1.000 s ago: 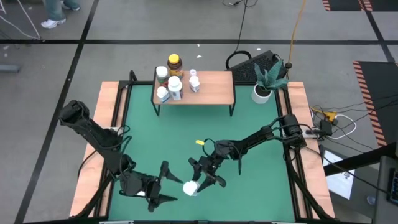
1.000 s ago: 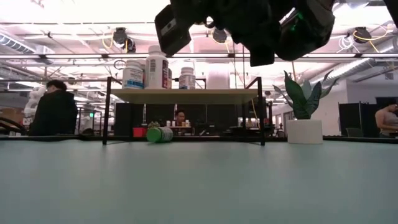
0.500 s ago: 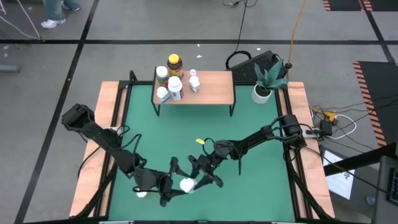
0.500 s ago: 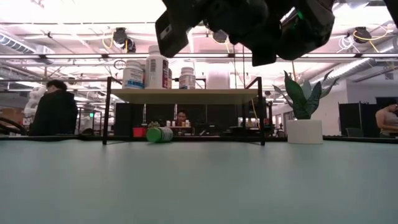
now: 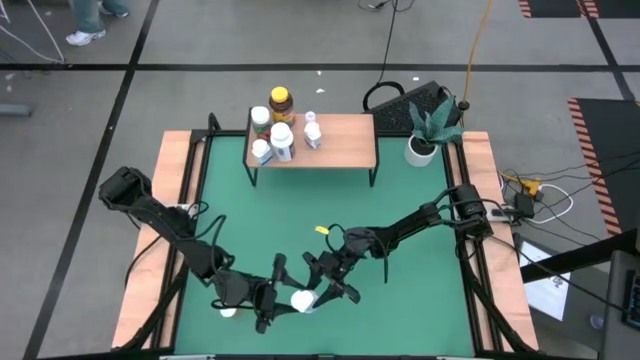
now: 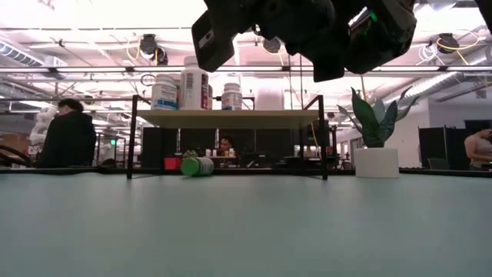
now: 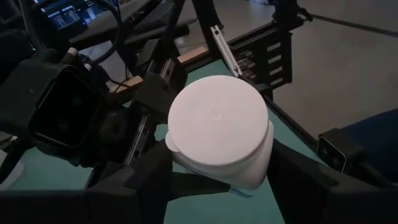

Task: Pick and place medicine bottles onto shelf by color
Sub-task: Put the white blue medicine bottle on the shelf

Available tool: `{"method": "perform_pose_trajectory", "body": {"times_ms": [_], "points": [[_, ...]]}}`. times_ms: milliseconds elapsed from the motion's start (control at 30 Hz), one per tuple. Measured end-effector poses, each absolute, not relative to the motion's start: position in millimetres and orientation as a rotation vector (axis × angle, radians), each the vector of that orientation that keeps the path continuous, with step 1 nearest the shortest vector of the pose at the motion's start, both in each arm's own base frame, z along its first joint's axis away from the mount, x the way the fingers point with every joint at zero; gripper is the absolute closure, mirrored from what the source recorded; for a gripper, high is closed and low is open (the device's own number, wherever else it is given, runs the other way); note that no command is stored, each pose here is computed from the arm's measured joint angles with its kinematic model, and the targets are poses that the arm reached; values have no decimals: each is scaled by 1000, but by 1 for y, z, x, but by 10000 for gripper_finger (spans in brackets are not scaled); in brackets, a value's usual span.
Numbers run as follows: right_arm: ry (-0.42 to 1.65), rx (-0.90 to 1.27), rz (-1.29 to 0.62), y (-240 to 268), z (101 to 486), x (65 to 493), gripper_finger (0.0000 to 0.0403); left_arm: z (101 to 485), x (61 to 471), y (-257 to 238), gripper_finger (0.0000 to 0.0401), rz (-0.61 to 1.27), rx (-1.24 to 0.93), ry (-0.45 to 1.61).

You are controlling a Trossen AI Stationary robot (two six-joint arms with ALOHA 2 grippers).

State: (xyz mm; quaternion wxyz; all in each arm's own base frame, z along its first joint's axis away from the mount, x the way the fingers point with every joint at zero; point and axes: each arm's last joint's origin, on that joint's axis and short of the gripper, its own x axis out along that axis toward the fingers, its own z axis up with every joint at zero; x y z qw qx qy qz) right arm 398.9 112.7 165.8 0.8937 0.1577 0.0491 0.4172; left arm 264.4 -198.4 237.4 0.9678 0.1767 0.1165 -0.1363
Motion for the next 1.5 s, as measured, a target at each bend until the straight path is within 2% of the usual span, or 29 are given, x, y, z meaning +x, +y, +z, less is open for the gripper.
{"method": "perform_pose_trajectory", "body": {"times_ms": [133,300,533,667,800,933,1033,1100,1233,1367,1500], "points": [[102,319,857,113,165,399,252,237,264,-198,159,-286,360,242],[78,265,840,116,165,399,240,236,264,-199,168,-297,362,244],[58,206,811,115,164,399,160,235,263,-199,170,-296,338,260],[146,261,766,111,166,399,129,233,262,-198,169,-275,331,286],[284,210,595,108,178,391,127,229,260,-197,171,-205,352,323],[412,63,245,112,194,373,135,226,259,-192,167,-81,376,365],[407,-46,-17,120,209,358,139,226,258,-187,168,3,345,377],[374,-89,-119,127,219,351,139,224,260,-184,170,32,327,393],[307,-61,-236,141,227,342,140,223,264,-176,174,87,268,403],[208,57,-222,153,232,343,140,220,265,-170,169,123,231,431],[164,58,-265,166,222,344,140,218,266,-165,169,196,219,439]]}}
